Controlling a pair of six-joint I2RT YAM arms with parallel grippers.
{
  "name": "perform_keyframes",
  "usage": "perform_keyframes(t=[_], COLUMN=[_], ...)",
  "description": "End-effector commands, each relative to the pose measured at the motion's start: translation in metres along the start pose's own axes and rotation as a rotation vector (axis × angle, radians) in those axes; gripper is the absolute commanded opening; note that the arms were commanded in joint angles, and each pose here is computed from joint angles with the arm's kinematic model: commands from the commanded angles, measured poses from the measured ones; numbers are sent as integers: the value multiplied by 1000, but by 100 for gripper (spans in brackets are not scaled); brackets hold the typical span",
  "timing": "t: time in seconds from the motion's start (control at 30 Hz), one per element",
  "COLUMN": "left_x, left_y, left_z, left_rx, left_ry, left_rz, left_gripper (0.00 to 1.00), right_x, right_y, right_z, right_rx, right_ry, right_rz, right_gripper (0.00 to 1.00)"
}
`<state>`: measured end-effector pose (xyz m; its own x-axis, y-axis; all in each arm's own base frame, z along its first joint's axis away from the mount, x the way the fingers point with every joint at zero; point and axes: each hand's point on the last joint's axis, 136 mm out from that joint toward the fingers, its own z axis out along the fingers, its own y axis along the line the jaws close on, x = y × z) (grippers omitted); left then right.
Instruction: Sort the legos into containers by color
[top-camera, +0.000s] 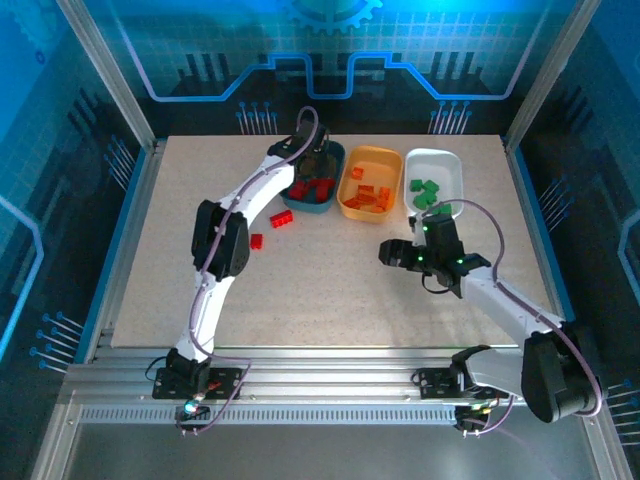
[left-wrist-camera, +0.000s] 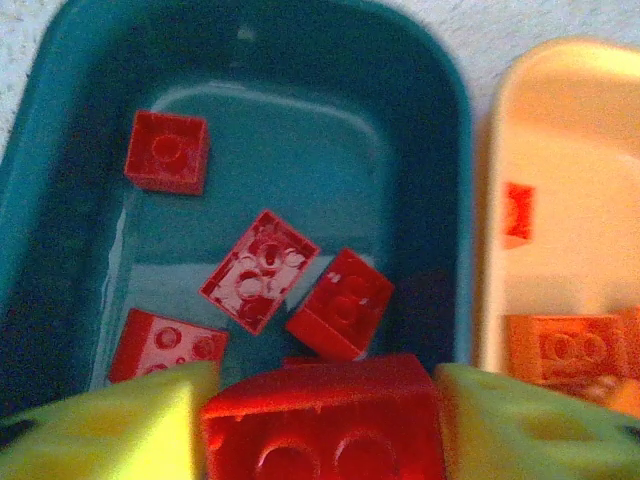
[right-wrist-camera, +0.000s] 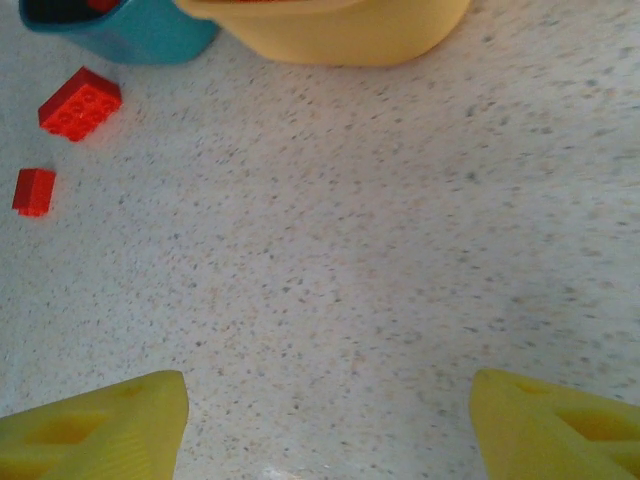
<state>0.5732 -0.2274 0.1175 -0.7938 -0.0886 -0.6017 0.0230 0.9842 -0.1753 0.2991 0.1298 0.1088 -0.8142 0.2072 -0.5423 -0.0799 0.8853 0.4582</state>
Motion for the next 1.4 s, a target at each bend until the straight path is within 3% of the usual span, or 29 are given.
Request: perform_keyframes(t=[0.0,0.1,0.2,0.33,0.53,0.83,1.13,1.37], left_x=[-7,-26,-32,12,102,95,113,132], left_y=[-1,-7,2,42,80,88,87,75], left_z=[-22,-58,-101,-120,-90,-46,-17,-16], left_rx=[16,55,57,3,-69,-28,-12,39], left_ry=[27,-46,-122,-118,33,39,110,152], left_rz=[-26,-32,-33,-110,6,90,102,71], left_gripper=[85,99,99,99,86,94,93,84], right_x=[-5,-4,-2,2,7,10,16,11], right_y=[-1,-2,-1,2,8,13,3,8], right_z=[-12,-14,-13,-8,4,11,6,4], right_rx=[7,9,5,-4,-20,-46,-6,-14], right_ry=[-4,-4,-3,0,26,48,48,39], right_rz=[-17,-19,-17,-12,-18,-12,-15,-17], right_gripper=[76,76,76,76,76,76,76,76])
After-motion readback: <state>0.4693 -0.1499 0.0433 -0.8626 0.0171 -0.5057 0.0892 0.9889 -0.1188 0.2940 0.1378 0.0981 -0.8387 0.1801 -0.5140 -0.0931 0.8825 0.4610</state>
